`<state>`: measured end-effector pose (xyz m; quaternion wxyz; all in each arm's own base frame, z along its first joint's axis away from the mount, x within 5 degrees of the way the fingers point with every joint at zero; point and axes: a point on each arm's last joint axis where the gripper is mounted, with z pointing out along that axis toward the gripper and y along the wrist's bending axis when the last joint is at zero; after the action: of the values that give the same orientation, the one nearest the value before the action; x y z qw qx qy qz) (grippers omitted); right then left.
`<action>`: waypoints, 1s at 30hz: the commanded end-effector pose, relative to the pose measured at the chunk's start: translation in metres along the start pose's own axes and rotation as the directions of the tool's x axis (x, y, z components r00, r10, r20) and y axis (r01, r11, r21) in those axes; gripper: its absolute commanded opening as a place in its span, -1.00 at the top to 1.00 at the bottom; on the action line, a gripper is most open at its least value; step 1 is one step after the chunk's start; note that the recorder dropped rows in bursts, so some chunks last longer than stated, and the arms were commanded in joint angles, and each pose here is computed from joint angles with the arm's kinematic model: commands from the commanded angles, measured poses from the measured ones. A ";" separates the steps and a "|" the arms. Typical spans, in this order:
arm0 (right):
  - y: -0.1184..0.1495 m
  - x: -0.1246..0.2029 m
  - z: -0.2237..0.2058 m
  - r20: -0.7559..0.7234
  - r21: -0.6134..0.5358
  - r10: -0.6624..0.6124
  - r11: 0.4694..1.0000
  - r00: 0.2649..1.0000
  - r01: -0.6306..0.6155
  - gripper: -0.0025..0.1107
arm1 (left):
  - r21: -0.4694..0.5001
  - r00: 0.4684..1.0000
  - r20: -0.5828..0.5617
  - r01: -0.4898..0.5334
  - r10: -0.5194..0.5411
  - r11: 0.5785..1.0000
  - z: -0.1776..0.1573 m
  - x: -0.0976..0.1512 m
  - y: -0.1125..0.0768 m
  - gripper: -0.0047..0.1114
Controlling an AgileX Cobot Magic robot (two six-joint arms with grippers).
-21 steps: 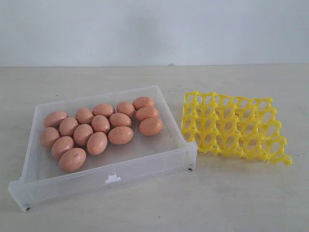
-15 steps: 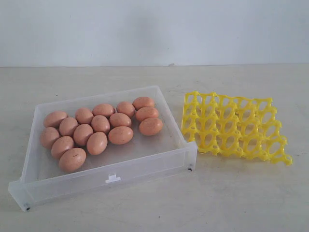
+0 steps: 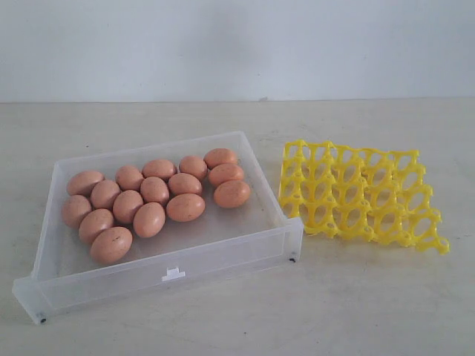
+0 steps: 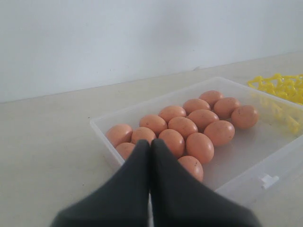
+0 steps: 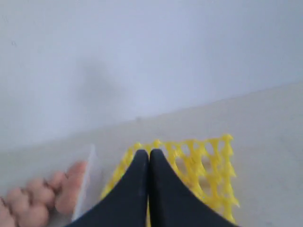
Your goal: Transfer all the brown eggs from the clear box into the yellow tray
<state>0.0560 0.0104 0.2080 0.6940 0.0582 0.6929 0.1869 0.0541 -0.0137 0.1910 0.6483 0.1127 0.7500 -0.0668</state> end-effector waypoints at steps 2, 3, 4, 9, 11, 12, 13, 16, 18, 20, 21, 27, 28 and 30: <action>0.004 -0.030 -0.005 0.313 -0.090 0.168 0.985 0.935 -0.147 0.96 | 0.000 1.000 0.011 0.000 0.000 1.000 0.000 -0.001 0.000 0.99; 0.004 -0.034 -0.007 0.358 -0.113 0.206 0.978 0.910 -0.177 0.96 | 0.000 1.000 0.011 0.000 0.000 1.000 0.000 -0.001 0.000 0.99; 0.004 -0.040 -0.009 0.409 -0.142 0.254 0.967 0.876 -0.213 0.96 | 0.000 1.000 0.011 0.000 0.000 1.000 0.000 -0.001 0.000 0.99; -0.001 -0.064 -0.026 0.671 -0.198 0.299 0.954 0.679 -0.225 0.96 | 0.000 1.000 0.011 0.000 0.000 1.000 0.000 -0.001 0.000 0.99; -0.003 -0.069 -0.032 0.723 -0.224 0.319 0.947 0.612 -0.230 0.96 | 0.000 1.000 0.011 0.000 0.000 1.000 0.000 -0.001 0.000 0.99; -0.003 -0.072 -0.036 0.751 -0.248 0.338 0.941 0.568 -0.232 0.96 | 0.000 1.000 0.011 0.000 0.000 1.000 0.000 -0.001 0.000 0.99; -0.003 -0.075 -0.039 0.772 -0.277 0.360 0.932 0.524 -0.233 0.96 | 0.000 1.000 0.011 0.000 0.000 1.000 0.000 -0.001 0.000 0.99; -0.003 -0.081 -0.050 0.809 -0.377 0.440 0.897 0.391 -0.230 0.96 | 0.000 1.000 0.011 0.000 0.000 1.000 0.000 -0.001 0.000 0.99; -0.005 -0.083 -0.054 0.802 -0.432 0.495 0.867 0.335 -0.248 0.96 | 0.000 1.000 0.011 0.000 0.000 1.000 0.000 -0.001 0.000 0.99; -0.011 -0.082 -0.047 0.754 -0.440 0.562 0.817 0.341 -0.373 0.96 | 0.000 1.000 0.011 0.000 0.000 1.000 0.000 -0.001 0.000 0.99; -0.012 -0.084 -0.044 0.725 -0.437 0.595 0.787 0.348 -0.434 0.96 | 0.000 1.000 0.011 0.000 0.000 1.000 0.000 -0.001 0.000 0.99; 0.061 -0.163 0.016 0.453 -0.174 0.017 0.982 0.891 0.070 0.96 | 0.000 1.000 0.011 0.000 0.000 1.000 0.000 -0.001 0.000 0.99; 0.070 -0.174 0.038 0.379 -0.155 -0.113 0.971 0.919 0.184 0.96 | 0.000 1.000 0.011 0.000 0.000 1.000 0.000 -0.001 0.000 0.99; 0.081 -0.184 0.090 0.234 -0.156 -0.296 0.929 0.926 0.336 0.96 | 0.000 1.000 0.011 0.000 0.000 1.000 0.000 -0.001 0.000 0.99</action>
<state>0.0748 0.0205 0.4019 0.8445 0.0042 0.4782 0.2413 0.0541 -0.0137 0.1910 0.6483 0.1127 0.7500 -0.0668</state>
